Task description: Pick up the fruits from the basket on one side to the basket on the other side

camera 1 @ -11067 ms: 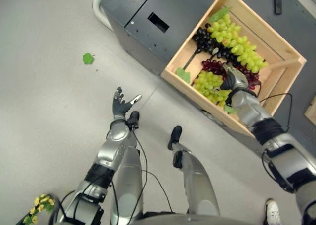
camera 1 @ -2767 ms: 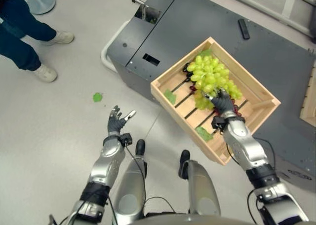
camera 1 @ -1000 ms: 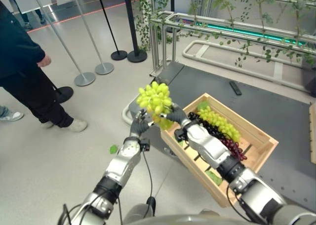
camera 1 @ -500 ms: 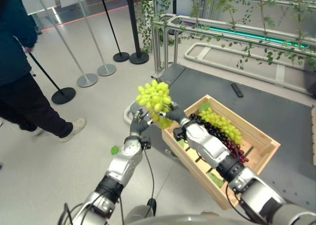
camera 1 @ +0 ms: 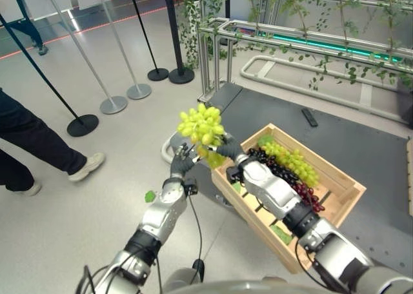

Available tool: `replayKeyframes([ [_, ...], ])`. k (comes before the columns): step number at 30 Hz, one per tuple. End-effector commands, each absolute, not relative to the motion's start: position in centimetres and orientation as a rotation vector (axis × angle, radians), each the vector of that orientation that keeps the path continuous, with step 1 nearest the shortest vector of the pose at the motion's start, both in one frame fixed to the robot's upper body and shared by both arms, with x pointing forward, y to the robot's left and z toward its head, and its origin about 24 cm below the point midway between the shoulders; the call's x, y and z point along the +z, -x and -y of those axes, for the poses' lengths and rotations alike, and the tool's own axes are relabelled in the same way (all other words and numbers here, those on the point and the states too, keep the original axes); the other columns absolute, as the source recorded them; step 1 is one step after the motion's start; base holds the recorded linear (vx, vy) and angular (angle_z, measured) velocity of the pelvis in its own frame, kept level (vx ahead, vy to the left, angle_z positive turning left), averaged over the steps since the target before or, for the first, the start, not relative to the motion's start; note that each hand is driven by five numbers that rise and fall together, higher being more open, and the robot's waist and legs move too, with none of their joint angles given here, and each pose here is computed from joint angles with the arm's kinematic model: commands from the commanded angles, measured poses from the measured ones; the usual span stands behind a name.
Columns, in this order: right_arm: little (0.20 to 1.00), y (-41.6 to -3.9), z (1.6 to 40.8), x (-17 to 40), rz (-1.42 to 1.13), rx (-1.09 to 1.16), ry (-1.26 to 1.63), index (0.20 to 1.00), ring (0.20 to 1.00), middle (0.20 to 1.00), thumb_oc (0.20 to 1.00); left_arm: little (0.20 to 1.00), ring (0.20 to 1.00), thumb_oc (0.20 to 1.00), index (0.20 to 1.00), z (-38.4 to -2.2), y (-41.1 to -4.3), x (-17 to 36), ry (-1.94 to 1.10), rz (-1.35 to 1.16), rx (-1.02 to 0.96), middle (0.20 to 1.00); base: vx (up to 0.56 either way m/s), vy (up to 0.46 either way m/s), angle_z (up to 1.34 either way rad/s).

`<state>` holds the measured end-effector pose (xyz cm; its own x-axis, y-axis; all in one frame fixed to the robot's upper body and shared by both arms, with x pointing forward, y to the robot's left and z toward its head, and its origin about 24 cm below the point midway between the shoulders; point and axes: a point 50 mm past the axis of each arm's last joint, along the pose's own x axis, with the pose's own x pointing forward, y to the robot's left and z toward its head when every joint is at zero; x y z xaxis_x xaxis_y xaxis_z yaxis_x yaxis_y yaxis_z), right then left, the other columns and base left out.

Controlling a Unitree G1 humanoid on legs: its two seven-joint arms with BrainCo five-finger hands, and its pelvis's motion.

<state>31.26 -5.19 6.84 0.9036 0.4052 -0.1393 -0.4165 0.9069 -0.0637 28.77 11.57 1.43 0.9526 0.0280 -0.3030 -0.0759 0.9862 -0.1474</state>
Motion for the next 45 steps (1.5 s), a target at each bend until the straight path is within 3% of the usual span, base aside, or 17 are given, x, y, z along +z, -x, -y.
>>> replayKeyframes([
  [1,0.200,-30.0,0.6,13.7,0.163,0.641,-0.054,0.200,0.200,0.200,0.200,1.000,1.000,1.000,1.000,-9.1,-30.9,5.6,0.246,-0.134,-0.043,1.000,0.00,0.000,0.00],
  [10,0.200,-31.0,3.4,16.2,0.276,0.586,0.041,0.200,0.200,0.200,0.200,1.000,1.000,1.000,1.000,-11.8,-30.5,5.1,0.185,-0.120,0.010,1.000,0.00,0.000,0.00],
  [18,0.200,-32.8,10.5,16.5,0.284,0.331,0.099,0.200,0.200,0.200,0.200,1.000,1.000,1.000,1.000,-16.1,-28.7,4.3,0.161,-0.105,0.139,1.000,0.00,0.000,0.00],
  [28,0.200,-33.3,14.7,16.0,0.249,0.192,0.111,0.200,0.200,0.200,0.200,1.000,1.000,1.000,1.000,-18.0,-27.3,3.6,0.172,-0.123,0.173,1.000,0.02,-0.002,0.03],
  [35,0.200,-33.9,13.6,15.5,0.202,0.229,0.093,0.200,0.200,0.200,0.200,1.000,1.000,1.000,1.000,-17.1,-27.5,3.4,0.117,-0.141,0.116,1.000,0.00,0.000,0.00],
  [45,0.200,-34.2,6.6,16.0,0.200,0.441,0.120,0.200,0.200,0.200,0.200,1.000,1.000,1.000,1.000,-12.2,-29.9,4.8,0.083,-0.116,-0.034,1.000,0.00,0.000,0.00],
])
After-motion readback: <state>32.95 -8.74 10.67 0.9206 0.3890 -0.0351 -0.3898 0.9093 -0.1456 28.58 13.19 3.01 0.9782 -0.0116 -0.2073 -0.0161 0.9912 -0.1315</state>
